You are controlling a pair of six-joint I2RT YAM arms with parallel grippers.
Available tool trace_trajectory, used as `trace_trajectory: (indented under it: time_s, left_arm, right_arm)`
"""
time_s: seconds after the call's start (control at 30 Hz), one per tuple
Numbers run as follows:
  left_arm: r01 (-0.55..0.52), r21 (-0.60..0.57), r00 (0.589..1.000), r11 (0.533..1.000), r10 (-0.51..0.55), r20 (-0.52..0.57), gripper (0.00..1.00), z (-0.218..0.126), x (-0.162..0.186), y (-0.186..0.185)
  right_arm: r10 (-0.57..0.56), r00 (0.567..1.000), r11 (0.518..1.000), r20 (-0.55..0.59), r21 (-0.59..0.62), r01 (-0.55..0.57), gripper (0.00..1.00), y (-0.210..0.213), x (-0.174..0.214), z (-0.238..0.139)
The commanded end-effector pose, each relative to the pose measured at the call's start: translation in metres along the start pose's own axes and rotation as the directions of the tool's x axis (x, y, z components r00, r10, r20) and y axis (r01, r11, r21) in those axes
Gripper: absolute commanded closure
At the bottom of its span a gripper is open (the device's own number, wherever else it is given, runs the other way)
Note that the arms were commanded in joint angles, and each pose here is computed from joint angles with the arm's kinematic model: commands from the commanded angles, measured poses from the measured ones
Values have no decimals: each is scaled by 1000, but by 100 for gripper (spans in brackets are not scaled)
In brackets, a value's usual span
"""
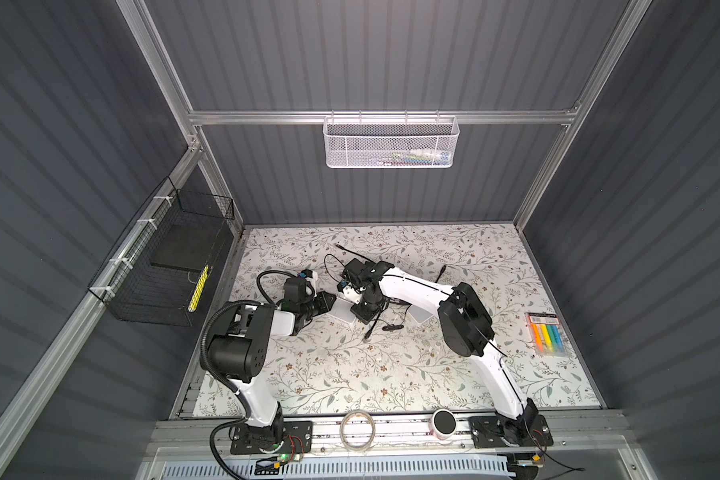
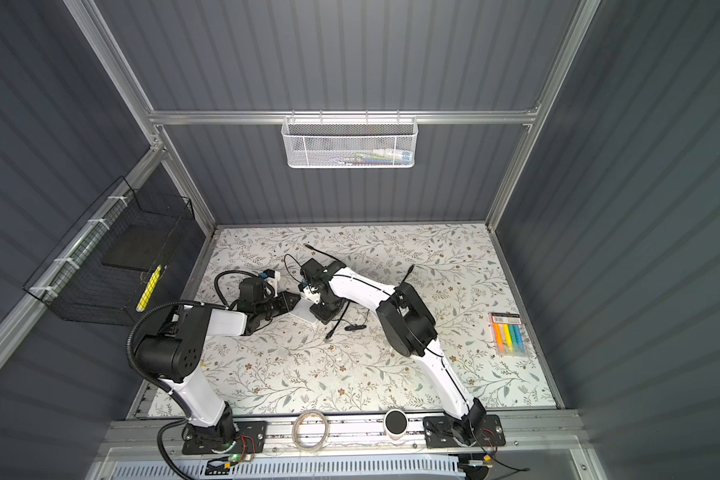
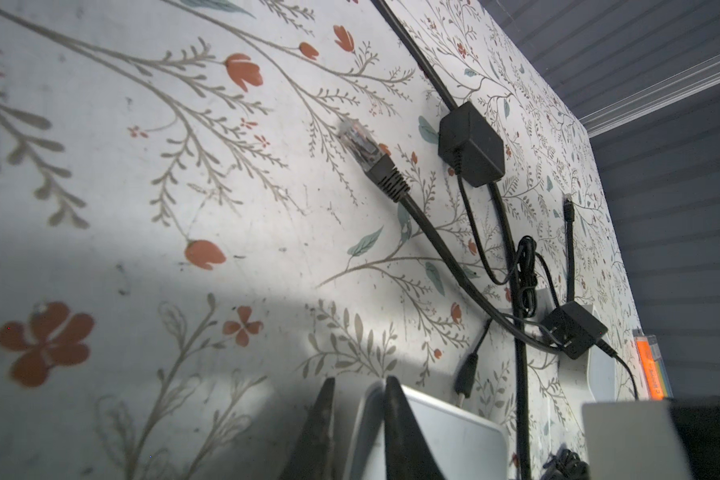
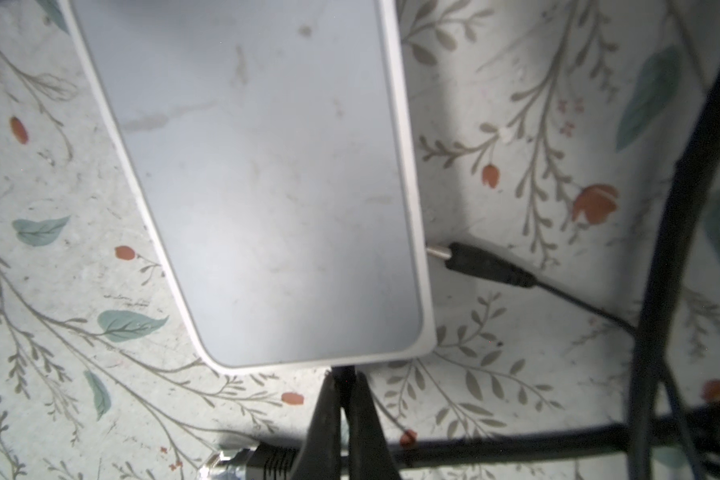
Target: Insert the plug into the switch port
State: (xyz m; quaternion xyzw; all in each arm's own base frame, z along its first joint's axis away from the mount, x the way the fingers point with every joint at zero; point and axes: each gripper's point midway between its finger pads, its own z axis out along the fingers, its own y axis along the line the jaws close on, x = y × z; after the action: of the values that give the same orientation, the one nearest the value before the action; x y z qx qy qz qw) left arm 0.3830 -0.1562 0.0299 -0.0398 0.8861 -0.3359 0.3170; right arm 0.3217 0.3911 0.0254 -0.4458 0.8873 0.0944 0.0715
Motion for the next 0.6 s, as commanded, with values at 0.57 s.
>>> trace_trajectory:
  time_s: [0.57]
  left_arm:
    - [162, -68, 843, 984, -174, -509, 79, -16, 159, -2]
  right_arm:
    - [-129, 782, 988, 610, 15, 151, 100, 24, -160, -60]
